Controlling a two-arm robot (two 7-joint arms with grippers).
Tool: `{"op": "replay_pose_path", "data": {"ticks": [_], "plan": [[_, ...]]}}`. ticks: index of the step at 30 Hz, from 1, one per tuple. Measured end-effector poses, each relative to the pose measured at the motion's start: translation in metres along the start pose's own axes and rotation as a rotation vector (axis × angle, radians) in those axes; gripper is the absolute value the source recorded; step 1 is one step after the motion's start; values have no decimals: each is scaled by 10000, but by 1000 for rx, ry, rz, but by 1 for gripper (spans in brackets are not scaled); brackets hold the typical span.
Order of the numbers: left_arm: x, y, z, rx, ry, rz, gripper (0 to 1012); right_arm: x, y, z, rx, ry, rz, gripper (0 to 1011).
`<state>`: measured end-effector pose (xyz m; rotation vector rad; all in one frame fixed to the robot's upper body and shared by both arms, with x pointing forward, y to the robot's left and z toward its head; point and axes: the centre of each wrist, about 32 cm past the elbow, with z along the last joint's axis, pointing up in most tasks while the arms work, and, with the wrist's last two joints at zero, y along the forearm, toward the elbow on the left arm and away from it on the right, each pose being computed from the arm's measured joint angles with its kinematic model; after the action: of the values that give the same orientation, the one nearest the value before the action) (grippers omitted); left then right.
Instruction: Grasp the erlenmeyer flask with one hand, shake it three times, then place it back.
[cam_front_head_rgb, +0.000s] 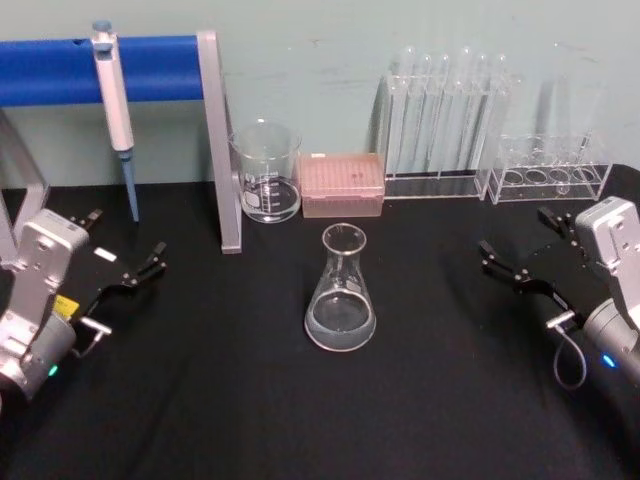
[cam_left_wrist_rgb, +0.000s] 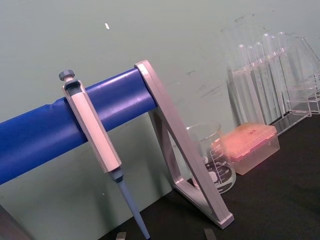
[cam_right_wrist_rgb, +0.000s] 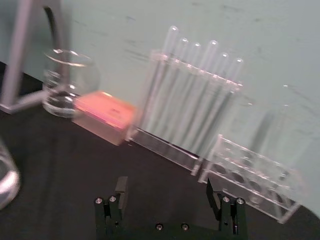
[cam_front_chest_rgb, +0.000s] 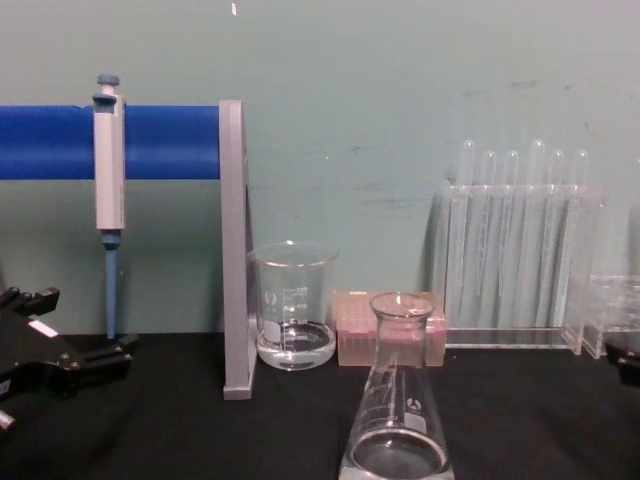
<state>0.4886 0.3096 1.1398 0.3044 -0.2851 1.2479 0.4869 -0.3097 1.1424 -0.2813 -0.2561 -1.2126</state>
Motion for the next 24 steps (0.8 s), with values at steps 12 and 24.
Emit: {"op": "replay_pose_path", "data": {"ticks": [12, 24], "plan": [[0, 0, 0, 0, 0, 0, 1001, -52, -67, 182, 20, 167, 218, 1000], [0, 0, 0, 0, 0, 0, 1001, -245, -17, 287, 45, 218, 401, 1000]]}}
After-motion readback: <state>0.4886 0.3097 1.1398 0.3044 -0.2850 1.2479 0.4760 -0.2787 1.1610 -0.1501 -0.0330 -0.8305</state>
